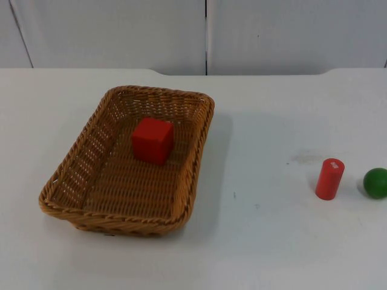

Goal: Pick up the basket with the left hand and place the object to the left of the red cylinder into the basket with the right hand.

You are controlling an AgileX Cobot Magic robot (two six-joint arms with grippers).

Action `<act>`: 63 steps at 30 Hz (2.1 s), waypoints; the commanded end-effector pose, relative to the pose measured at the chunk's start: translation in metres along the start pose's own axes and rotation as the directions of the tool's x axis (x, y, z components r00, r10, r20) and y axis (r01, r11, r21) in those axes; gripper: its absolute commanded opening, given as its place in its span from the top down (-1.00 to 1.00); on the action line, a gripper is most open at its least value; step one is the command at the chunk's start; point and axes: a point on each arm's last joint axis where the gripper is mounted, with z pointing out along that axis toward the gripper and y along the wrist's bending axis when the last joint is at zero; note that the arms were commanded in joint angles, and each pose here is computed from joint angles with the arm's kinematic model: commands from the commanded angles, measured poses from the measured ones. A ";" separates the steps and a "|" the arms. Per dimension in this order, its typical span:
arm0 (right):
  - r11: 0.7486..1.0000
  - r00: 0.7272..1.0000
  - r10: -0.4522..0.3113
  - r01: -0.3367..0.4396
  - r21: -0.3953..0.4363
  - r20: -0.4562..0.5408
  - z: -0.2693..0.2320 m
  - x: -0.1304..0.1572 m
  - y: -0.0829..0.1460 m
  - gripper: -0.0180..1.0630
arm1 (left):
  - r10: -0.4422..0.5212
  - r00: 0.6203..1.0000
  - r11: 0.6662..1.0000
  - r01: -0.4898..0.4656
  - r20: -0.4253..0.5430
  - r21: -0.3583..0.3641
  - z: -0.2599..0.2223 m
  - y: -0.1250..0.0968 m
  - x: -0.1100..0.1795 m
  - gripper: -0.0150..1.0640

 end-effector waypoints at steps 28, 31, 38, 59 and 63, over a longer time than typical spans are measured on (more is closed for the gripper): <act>1.000 1.000 0.000 0.000 -0.001 0.003 0.000 0.001 0.000 -0.99 | -0.034 0.999 0.999 0.034 0.003 -0.038 0.001 -0.001 0.001 -0.97; 1.000 1.000 0.000 0.000 -0.001 0.003 0.000 0.001 0.000 -0.99 | -0.034 0.999 0.999 0.034 0.003 -0.038 0.001 -0.001 0.001 -0.97; 0.998 1.000 0.028 -0.028 0.053 0.004 0.001 0.001 0.001 -0.99 | -0.034 0.999 0.999 0.034 0.003 -0.038 0.001 -0.001 0.001 -0.97; 0.932 0.986 0.166 -0.168 0.321 0.034 0.002 0.000 0.003 -0.99 | -0.034 0.999 0.999 0.034 0.003 -0.038 0.001 -0.001 0.001 -0.97; 0.901 0.979 0.199 -0.201 0.385 0.047 0.002 0.000 0.003 -0.99 | -0.034 0.999 0.999 0.034 0.003 -0.038 0.001 -0.001 0.001 -0.97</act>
